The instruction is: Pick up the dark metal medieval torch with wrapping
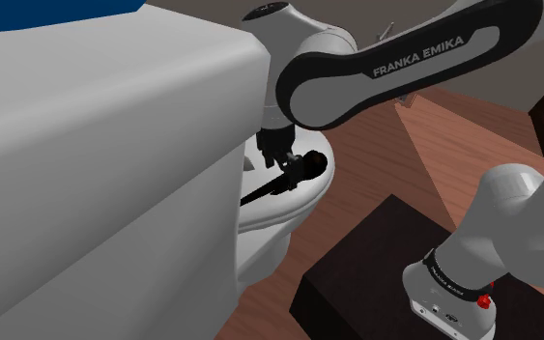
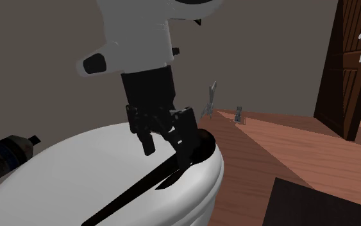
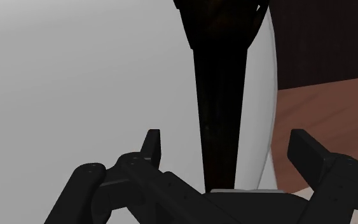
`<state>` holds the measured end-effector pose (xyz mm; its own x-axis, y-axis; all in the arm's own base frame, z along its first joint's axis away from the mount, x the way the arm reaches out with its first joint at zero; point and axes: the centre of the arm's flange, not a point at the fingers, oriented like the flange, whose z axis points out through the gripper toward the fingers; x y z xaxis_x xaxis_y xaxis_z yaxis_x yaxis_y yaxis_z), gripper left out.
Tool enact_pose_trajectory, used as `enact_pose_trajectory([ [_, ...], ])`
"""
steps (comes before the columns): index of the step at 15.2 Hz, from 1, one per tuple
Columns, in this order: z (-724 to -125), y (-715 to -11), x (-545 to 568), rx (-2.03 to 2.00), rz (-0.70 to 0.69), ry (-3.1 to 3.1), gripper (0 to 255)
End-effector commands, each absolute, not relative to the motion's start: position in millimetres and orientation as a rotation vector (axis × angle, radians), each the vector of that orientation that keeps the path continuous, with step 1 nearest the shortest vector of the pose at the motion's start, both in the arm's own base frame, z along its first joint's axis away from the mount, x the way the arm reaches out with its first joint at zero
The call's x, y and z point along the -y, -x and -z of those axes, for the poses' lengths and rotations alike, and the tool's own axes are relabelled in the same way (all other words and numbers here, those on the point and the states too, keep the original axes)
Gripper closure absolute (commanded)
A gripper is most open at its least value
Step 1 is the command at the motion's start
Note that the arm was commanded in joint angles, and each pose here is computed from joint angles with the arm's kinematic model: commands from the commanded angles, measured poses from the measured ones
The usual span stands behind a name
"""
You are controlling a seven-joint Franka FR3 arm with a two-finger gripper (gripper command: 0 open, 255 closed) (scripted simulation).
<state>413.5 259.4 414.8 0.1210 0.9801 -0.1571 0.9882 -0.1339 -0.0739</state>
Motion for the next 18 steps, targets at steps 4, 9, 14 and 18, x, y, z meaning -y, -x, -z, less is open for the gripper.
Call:
enact_pose_trajectory([
  [4, -400.5, -413.7, -258.8, -2.036, 0.259, -2.315, 255],
  [9, -400.7, -413.5, -258.9, -2.036, 0.259, -2.315, 255],
  [14, -405.9, -413.3, -259.6, -2.036, 0.259, -2.315, 255],
  [18, -427.0, -413.3, -259.6, -2.036, 0.259, -2.315, 255],
])
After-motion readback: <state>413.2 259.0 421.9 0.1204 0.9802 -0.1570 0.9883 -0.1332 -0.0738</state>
